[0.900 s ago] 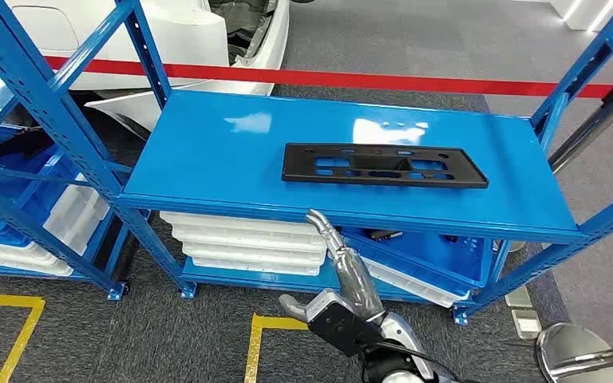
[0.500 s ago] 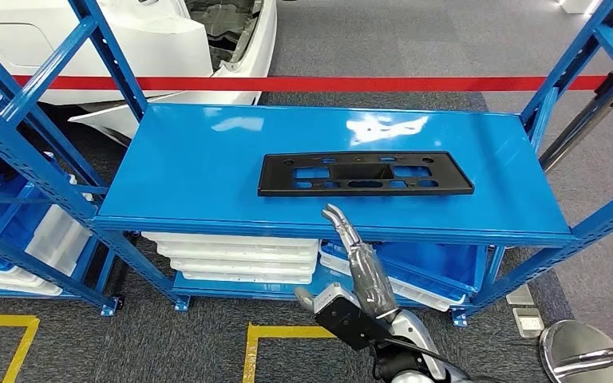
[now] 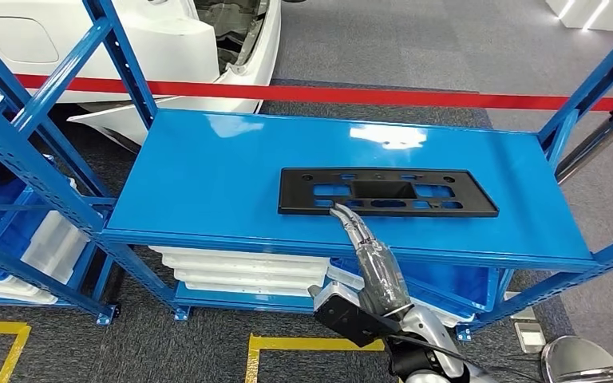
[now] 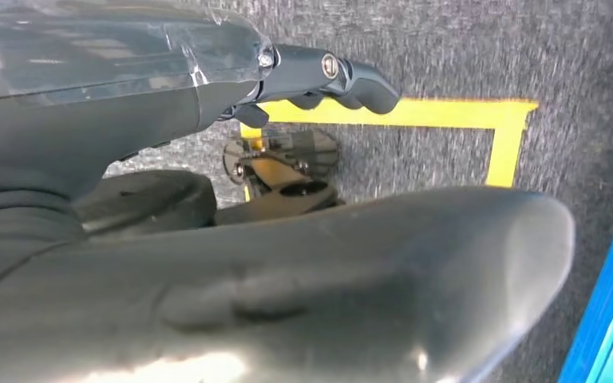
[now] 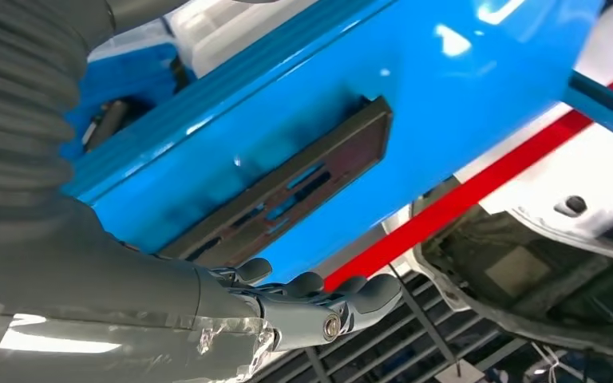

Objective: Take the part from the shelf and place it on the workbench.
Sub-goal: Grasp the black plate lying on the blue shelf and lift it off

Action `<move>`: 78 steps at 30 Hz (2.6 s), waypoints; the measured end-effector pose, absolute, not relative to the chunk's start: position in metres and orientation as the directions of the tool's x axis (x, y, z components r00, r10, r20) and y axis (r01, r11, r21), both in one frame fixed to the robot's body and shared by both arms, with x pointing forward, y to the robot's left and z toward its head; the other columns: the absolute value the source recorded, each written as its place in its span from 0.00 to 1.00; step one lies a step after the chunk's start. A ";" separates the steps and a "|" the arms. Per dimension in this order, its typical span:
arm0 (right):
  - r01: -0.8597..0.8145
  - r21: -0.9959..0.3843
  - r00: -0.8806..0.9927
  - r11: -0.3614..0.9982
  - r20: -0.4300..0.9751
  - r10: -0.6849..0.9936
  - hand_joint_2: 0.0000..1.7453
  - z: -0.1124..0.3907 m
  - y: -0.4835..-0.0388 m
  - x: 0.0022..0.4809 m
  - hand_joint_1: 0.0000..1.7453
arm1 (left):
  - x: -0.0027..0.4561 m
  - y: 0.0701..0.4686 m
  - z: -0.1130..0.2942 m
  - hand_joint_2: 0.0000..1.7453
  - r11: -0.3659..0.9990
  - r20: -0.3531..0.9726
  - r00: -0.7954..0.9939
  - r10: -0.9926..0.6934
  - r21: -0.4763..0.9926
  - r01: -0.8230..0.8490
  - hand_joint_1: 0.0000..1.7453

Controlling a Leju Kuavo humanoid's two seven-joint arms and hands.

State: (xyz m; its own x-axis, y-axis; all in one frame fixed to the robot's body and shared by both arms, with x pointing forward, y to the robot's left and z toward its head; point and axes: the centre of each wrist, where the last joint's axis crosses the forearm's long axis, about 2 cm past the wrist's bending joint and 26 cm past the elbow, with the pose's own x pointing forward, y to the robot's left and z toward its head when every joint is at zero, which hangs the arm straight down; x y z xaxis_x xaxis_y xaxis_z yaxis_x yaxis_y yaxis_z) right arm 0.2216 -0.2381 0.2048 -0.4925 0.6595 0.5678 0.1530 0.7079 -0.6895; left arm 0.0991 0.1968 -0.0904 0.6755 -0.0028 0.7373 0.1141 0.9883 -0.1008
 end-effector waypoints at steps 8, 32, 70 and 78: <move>0.154 -0.714 -0.494 0.683 0.543 0.679 1.00 0.209 -0.244 0.222 0.00 | 0.100 0.197 -0.090 0.00 0.989 0.737 0.676 -0.001 -0.101 0.112 0.00; 0.100 -0.826 -0.397 0.554 0.478 0.784 1.00 0.221 -0.259 0.224 0.00 | 0.094 0.197 -0.092 0.00 0.990 0.731 0.682 0.011 -0.105 0.097 0.00; -0.179 -0.897 -0.349 0.404 0.442 0.826 1.00 0.220 -0.256 0.230 0.00 | 0.106 0.196 -0.089 0.00 0.993 0.738 0.674 -0.026 -0.060 0.103 0.00; -0.207 -0.907 -0.345 0.366 0.418 0.841 1.00 0.212 -0.254 0.234 0.00 | 0.107 0.196 -0.089 0.00 0.992 0.738 0.675 -0.029 -0.059 0.108 0.00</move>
State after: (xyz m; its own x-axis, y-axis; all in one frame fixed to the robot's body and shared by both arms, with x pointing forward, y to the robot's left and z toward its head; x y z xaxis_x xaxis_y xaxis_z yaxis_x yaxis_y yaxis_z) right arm 0.2342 -0.2543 0.2116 -0.3448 0.8407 0.4175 -0.2065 0.3659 -0.9074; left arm 0.1067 0.1960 -0.0887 0.6745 -0.0291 0.7377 0.1077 0.9924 -0.0594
